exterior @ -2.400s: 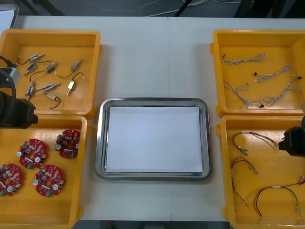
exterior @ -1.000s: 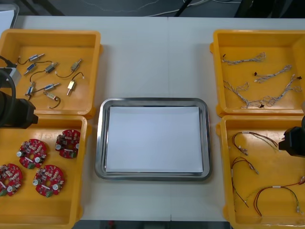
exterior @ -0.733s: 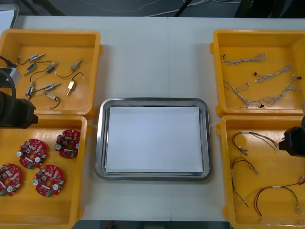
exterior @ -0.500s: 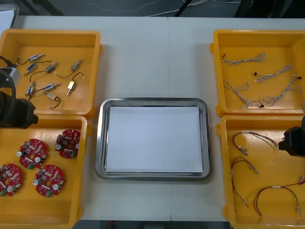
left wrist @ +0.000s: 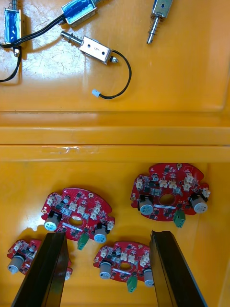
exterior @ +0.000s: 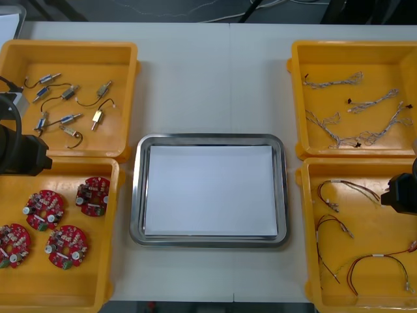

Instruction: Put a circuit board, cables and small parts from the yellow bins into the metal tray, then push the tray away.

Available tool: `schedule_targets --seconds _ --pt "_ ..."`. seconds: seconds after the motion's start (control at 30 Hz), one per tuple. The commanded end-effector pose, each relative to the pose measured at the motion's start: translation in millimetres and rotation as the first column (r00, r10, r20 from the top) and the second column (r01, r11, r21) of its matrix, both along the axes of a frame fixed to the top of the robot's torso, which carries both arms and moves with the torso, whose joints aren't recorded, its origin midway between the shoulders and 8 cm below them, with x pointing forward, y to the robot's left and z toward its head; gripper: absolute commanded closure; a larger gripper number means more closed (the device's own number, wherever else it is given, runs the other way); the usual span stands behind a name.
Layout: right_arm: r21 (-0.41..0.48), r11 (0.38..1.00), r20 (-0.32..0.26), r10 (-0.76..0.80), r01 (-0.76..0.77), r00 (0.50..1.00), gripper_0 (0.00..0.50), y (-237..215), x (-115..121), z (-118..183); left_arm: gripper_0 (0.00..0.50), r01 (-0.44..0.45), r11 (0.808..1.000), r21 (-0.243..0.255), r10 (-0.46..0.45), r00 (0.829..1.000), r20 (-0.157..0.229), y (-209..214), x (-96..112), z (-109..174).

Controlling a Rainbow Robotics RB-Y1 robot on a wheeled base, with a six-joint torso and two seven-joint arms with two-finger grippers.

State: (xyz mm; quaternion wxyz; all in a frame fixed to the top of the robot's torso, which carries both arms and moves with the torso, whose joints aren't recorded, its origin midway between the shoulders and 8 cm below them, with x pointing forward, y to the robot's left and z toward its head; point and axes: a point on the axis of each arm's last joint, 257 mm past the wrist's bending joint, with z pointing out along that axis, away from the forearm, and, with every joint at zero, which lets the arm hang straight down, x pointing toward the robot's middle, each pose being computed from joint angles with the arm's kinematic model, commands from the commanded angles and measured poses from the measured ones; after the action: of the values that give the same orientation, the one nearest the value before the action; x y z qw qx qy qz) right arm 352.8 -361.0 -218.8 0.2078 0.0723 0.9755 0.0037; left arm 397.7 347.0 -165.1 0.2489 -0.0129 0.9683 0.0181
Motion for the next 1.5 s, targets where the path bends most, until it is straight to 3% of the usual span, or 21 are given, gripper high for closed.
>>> schedule_targets --seconds 0.03,1.13,1.17,1.5 --pt "-0.026 1.0 0.006 0.012 -0.011 1.0 0.0 -9.8 -2.9 3.1 0.0 -0.09 0.996 0.006 0.09 0.996 0.026 17.5 -5.8 13.1" --pt "-0.026 1.0 0.006 0.012 -0.011 1.0 0.0 -9.8 -2.9 3.1 0.0 -0.09 0.996 0.006 0.09 0.996 0.026 17.5 -5.8 13.1" --pt "-0.026 1.0 0.006 0.012 -0.011 1.0 0.0 -9.8 -2.9 3.1 0.0 -0.092 0.996 -0.014 0.092 0.996 -0.012 13.1 -13.5 -2.9" --pt "-0.026 1.0 0.006 0.012 -0.011 1.0 0.0 -9.8 -2.9 3.1 0.0 -0.071 0.997 -0.013 0.071 0.997 -0.009 13.2 -13.1 1.8"
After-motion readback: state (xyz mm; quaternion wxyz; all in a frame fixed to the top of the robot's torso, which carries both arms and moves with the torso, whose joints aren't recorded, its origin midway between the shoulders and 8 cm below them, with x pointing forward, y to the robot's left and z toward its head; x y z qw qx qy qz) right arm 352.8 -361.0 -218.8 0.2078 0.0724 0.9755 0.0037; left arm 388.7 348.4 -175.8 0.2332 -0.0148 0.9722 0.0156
